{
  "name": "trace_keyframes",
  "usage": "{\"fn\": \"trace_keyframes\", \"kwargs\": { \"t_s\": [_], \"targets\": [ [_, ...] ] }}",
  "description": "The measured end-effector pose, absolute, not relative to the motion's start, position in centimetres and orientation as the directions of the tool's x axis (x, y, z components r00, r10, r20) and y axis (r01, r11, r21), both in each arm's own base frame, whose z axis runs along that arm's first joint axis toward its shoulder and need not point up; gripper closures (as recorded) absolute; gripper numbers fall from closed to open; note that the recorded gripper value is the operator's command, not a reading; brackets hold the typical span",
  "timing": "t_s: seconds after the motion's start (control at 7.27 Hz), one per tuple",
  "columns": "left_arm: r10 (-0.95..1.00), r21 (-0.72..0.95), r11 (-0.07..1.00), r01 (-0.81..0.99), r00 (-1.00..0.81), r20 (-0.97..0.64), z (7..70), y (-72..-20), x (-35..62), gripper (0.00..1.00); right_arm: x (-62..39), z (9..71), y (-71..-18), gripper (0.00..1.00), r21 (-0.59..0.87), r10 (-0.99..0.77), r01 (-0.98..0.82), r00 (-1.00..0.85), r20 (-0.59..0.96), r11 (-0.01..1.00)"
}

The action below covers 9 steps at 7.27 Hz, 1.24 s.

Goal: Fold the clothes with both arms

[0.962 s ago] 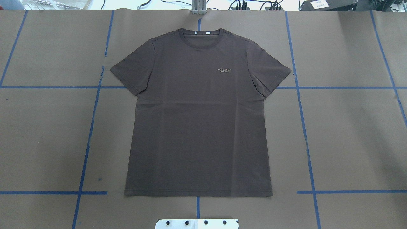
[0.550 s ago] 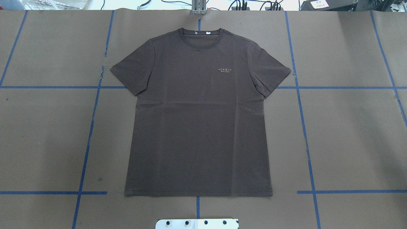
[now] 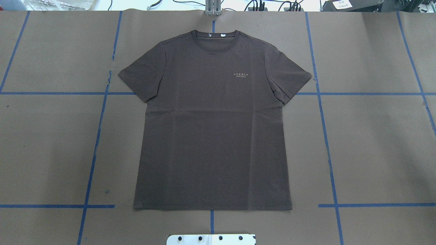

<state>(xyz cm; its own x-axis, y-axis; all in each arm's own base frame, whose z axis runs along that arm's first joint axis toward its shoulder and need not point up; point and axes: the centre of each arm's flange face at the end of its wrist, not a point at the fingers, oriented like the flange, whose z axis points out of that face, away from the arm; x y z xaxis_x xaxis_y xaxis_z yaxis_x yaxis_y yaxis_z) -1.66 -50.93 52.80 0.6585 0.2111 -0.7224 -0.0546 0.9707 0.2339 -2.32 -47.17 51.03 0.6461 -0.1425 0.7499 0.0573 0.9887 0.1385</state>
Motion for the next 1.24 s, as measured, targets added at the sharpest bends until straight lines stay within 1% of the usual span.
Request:
{"fn": "trace_keyframes", "kwargs": {
  "t_s": [0.14, 0.41, 0.55, 0.69, 0.82, 0.96, 1.1, 1.24],
  "targets": [
    [0.198, 0.231, 0.972, -0.036, 0.657, -0.727, 52.6, -50.9, -1.6, 0.0, -5.8, 49.6, -48.5, 0.0, 0.133, -0.138, 0.055, 0.627, 0.766, 0.99],
    [0.204, 0.246, 0.969, -0.028, 0.656, -0.727, 51.9, -51.0, -1.6, 0.0, -15.5, 45.1, -54.4, 0.01, 0.036, -0.032, 0.007, 0.624, 0.781, 0.999],
    [0.207, 0.25, 0.968, -0.028, 0.654, -0.728, 51.9, -50.9, -1.7, 0.0, -19.7, 43.6, -58.2, 0.03, 0.011, 0.009, -0.027, 0.643, 0.766, 1.0],
    [0.211, 0.256, 0.966, -0.027, 0.652, -0.728, 51.7, -50.9, -1.7, 0.0, -22.9, 43.2, -62.3, 0.08, -0.013, 0.062, -0.081, 0.652, 0.756, 0.997],
    [0.214, 0.259, 0.965, -0.027, 0.651, -0.728, 51.6, -51.0, -1.6, 0.0, -25.4, 43.7, -65.2, 0.11, -0.045, 0.131, -0.149, 0.639, 0.758, 0.988],
    [0.216, 0.262, 0.965, -0.027, 0.65, -0.728, 51.5, -51.1, -1.6, 0.0, -28.0, 44.3, -66.5, 0.12, -0.079, 0.195, -0.21, 0.617, 0.762, 0.974],
    [0.218, 0.264, 0.964, -0.027, 0.65, -0.728, 51.5, -51.1, -1.6, 0.0, -30.3, 44.5, -66.9, 0.15, -0.097, 0.235, -0.25, 0.611, 0.756, 0.963],
    [0.22, 0.267, 0.963, -0.028, 0.65, -0.728, 51.5, -51.2, -1.6, 0.0, -32.2, 44.7, -67.4, 0.15, -0.1, 0.257, -0.277, 0.621, 0.741, 0.956]
  ]
}}
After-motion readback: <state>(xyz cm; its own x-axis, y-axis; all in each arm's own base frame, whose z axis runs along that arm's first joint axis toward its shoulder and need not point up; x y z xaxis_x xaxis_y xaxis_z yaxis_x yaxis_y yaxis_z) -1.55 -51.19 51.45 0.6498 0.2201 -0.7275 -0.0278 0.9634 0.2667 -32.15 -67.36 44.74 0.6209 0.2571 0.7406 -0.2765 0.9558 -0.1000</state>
